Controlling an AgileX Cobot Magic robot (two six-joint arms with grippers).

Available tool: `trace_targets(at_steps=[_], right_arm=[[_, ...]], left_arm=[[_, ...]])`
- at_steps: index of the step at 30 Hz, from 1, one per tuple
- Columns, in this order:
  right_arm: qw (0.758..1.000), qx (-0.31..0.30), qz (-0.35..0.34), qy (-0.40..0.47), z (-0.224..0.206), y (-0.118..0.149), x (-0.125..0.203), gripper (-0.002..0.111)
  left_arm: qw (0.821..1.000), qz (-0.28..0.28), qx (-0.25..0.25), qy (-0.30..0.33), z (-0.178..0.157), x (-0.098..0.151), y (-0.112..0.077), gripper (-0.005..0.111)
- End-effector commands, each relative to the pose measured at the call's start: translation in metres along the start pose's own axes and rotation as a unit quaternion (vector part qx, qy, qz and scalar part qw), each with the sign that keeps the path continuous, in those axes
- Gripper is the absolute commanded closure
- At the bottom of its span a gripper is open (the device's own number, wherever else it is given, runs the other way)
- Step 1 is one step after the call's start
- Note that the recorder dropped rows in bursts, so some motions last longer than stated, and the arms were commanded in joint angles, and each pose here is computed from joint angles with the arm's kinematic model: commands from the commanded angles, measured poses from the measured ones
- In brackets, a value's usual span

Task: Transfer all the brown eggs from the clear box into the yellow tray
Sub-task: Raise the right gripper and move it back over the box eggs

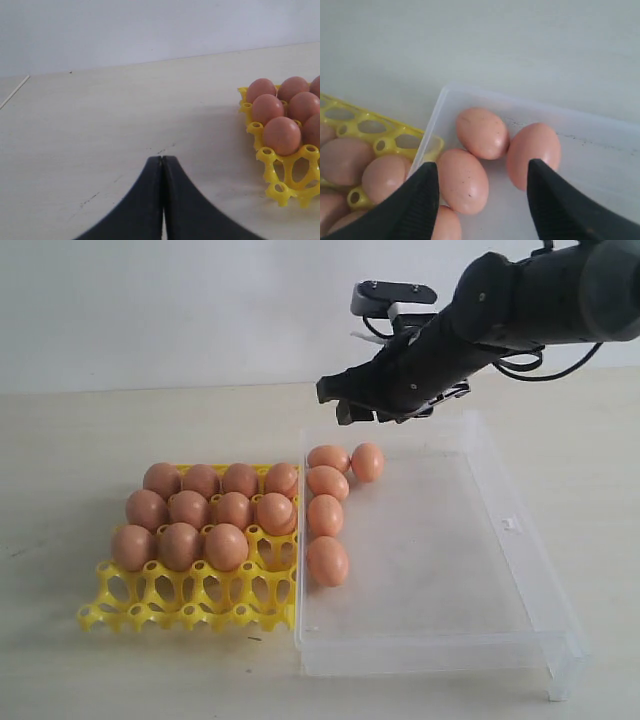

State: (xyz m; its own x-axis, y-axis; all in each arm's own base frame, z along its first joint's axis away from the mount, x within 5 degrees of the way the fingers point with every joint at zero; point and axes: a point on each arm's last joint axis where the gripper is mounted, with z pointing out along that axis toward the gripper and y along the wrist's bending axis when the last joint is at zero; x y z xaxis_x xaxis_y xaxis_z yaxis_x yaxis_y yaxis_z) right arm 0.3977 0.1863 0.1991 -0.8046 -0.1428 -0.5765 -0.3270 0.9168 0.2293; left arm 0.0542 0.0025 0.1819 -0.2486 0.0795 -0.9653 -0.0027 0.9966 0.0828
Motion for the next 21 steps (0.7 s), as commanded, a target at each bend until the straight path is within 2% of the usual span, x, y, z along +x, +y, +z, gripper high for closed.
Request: trace_targets(at_steps=[1,8,21], right_arm=[[0.998,0.023,0.024,0.047,0.022,-0.018,-0.007,0.055],[0.998,0.034,0.049,0.035,0.029,-0.035,-0.012,0.056],[0.996,0.033,0.064,0.046,0.054,-0.039,-0.011,0.056]], left_arm=[[1.0,-0.004,0.0,-0.01,-0.001,-0.002,0.0,0.107],[1.0,-0.004,0.0,-0.01,-0.001,-0.002,0.0,0.107],[1.0,-0.004,0.0,-0.01,-0.001,-0.002,0.0,0.107]])
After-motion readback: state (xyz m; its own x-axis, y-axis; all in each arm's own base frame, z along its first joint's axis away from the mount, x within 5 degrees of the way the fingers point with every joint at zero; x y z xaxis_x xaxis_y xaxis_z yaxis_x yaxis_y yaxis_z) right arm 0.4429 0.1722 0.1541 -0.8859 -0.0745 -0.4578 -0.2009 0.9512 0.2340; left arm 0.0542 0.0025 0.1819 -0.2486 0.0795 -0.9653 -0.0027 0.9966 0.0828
